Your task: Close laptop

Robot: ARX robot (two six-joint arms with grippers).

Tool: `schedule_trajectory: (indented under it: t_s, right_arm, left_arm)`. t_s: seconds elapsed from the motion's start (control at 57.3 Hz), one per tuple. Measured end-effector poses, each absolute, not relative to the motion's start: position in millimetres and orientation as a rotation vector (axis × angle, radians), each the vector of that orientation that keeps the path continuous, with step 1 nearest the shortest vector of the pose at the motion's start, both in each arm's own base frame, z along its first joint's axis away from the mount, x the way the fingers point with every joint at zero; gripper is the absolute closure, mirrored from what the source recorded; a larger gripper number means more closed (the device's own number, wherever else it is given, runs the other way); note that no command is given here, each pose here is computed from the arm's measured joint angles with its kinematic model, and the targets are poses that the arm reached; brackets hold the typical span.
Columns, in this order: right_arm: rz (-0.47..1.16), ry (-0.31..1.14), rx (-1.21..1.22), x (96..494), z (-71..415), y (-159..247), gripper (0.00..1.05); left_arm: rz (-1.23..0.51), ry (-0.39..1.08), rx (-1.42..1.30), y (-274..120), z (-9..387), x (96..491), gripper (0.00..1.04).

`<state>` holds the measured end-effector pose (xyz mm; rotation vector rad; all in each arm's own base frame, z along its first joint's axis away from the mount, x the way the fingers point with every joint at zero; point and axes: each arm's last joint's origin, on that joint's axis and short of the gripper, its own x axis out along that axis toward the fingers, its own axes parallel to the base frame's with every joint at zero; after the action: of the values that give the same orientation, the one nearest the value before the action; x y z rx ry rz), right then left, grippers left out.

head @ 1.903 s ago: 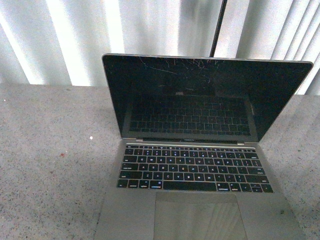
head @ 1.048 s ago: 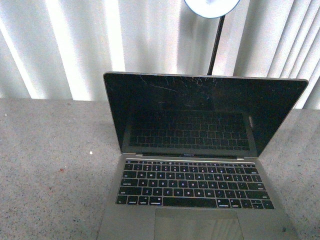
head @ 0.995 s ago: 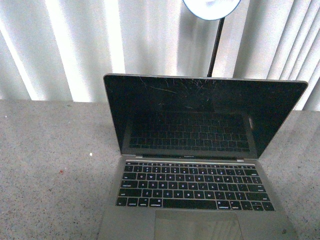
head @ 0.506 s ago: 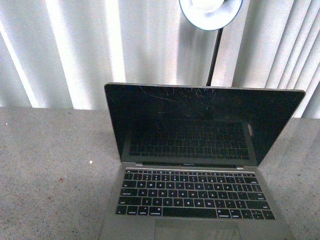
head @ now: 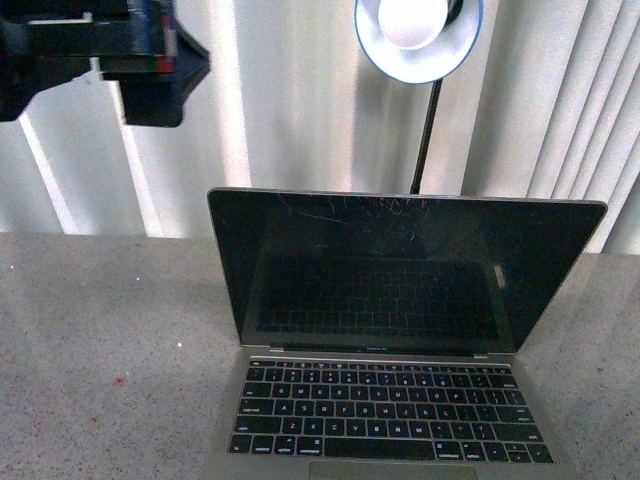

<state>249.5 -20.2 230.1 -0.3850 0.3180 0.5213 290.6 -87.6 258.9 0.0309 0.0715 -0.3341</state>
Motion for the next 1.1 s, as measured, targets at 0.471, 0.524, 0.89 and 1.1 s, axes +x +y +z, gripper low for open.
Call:
schedule_trajectory:
  t_s: [0.471, 0.524, 0.89, 1.1]
  right_arm:
    - [0.770, 0.299, -0.702, 305.0, 258.7, -5.5, 0.69]
    - [0.783, 0.307, -0.735, 310.3, 258.2, -3.6, 0.77]
    - [0.876, 0.309, -0.855, 341.7, 265.5, 10.5, 1.02]
    - [0.930, 0.332, -0.907, 351.5, 251.5, 24.6, 1.02]
  left_arm:
    - [-0.330, 0.167, 0.209, -125.7, 266.2, 367.0, 0.31]
    - [-0.351, 0.192, 0.229, -131.9, 266.6, 371.4, 0.42]
    - [-0.439, 0.334, 0.333, -147.3, 265.6, 372.9, 1.01]
    - [-0.464, 0.408, 0.374, -154.9, 251.3, 371.2, 1.01]
